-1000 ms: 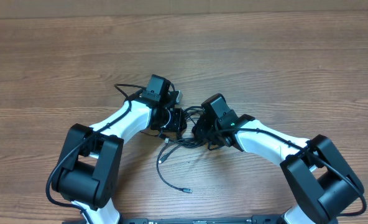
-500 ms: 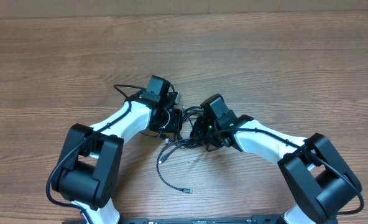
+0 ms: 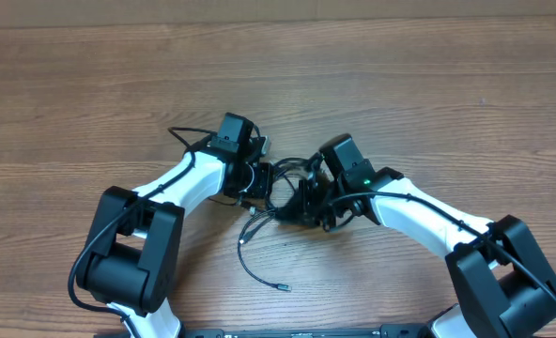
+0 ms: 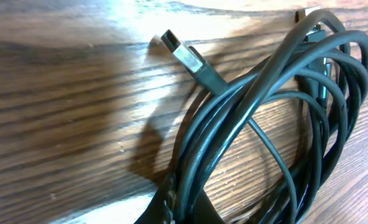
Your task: Untangle cables
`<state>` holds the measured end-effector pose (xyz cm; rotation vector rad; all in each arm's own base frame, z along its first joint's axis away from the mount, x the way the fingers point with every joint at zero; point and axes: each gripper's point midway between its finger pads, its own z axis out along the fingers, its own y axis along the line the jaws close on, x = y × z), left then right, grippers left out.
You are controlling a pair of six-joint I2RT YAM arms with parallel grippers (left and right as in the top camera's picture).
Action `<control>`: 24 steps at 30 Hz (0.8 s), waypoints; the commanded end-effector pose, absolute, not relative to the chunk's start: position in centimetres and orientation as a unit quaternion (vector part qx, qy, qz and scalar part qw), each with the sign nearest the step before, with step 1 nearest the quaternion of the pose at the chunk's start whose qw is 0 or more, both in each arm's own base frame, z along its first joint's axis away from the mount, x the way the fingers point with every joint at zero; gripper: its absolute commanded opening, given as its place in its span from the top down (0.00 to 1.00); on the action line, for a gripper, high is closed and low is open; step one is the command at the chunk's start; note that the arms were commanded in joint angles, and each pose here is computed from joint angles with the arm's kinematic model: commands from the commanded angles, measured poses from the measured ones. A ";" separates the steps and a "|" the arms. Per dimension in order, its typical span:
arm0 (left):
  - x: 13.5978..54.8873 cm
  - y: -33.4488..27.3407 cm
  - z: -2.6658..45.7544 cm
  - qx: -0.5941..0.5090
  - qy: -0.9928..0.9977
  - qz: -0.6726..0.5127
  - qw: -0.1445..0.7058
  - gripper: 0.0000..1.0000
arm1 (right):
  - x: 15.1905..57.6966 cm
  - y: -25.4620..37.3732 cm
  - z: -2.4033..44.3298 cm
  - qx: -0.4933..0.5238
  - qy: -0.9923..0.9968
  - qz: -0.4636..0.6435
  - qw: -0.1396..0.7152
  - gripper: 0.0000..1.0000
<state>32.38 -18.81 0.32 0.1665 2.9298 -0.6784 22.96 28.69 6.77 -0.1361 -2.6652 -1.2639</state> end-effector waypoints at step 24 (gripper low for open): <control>32.0 -22.0 4.4 0.139 0.904 -0.401 0.058 0.96 | 31.3 23.9 3.2 -0.067 -0.952 -0.272 -0.127 0.51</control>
